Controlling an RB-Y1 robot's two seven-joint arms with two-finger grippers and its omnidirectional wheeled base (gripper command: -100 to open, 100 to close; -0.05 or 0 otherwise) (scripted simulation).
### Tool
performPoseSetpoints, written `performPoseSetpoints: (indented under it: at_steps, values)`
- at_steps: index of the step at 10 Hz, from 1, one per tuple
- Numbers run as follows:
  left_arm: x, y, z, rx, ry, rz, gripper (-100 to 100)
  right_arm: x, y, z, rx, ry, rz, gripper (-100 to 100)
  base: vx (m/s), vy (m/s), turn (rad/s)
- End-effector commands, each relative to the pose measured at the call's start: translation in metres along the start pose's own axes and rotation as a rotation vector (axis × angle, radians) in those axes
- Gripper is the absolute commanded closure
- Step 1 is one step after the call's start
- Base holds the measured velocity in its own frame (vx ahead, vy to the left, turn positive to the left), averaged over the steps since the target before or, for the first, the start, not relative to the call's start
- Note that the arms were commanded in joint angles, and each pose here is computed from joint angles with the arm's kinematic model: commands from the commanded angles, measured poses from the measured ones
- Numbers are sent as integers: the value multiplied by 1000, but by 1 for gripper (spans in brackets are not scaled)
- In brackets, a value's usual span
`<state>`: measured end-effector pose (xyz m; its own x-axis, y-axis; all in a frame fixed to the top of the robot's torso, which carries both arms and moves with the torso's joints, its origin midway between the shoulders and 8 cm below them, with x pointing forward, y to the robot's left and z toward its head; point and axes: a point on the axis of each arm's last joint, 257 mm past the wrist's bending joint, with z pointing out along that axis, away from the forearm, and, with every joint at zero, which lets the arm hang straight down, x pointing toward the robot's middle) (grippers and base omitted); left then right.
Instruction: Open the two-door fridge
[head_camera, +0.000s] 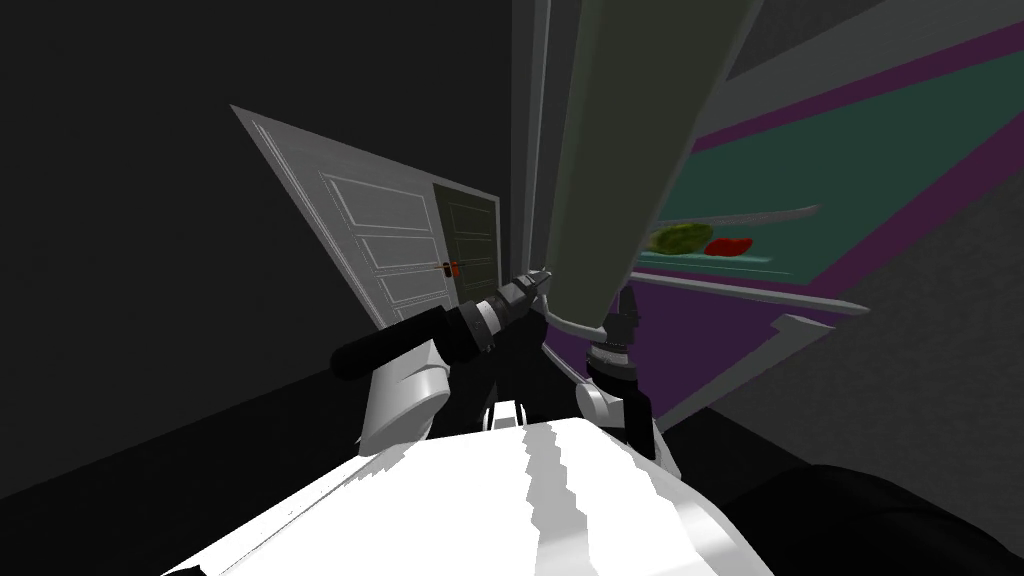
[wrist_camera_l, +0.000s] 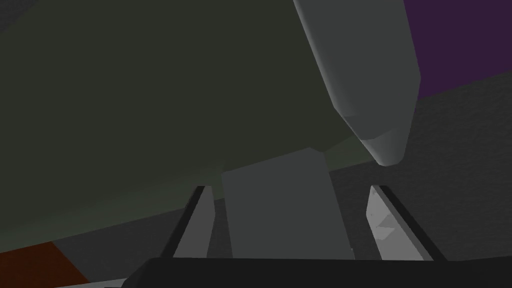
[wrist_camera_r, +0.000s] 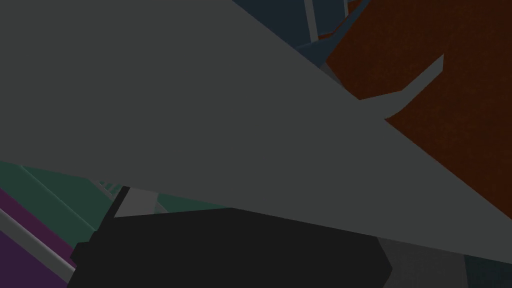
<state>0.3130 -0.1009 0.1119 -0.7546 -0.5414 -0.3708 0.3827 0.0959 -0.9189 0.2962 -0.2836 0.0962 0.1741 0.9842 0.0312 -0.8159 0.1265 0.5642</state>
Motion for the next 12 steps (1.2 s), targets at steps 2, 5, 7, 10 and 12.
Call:
performPoseSetpoints:
  at_steps: [2, 5, 7, 10, 12]
  values:
    - [-1, -20, 7, 17, 13, -5, -100, -2, 0, -1, 1, -4, -6, 0, -7, -14, 62]
    - [-1, -37, 15, 28, 30, -11, -100, -8, 2, -1, -4, -15, -17, 0, 0, 15, 62]
    - [-1, -43, 17, 32, 37, -13, -100, -13, 4, -2, -8, -23, -25, 0, 2, 14, 25]
    - [0, -49, 19, 36, 44, -15, -100, -19, 8, -2, -17, -35, -36, 0, 0, 15, 30]
    - [1, -55, 21, 38, 51, -19, -100, -21, 10, -2, -20, -39, -40, 0, 0, 9, 20]
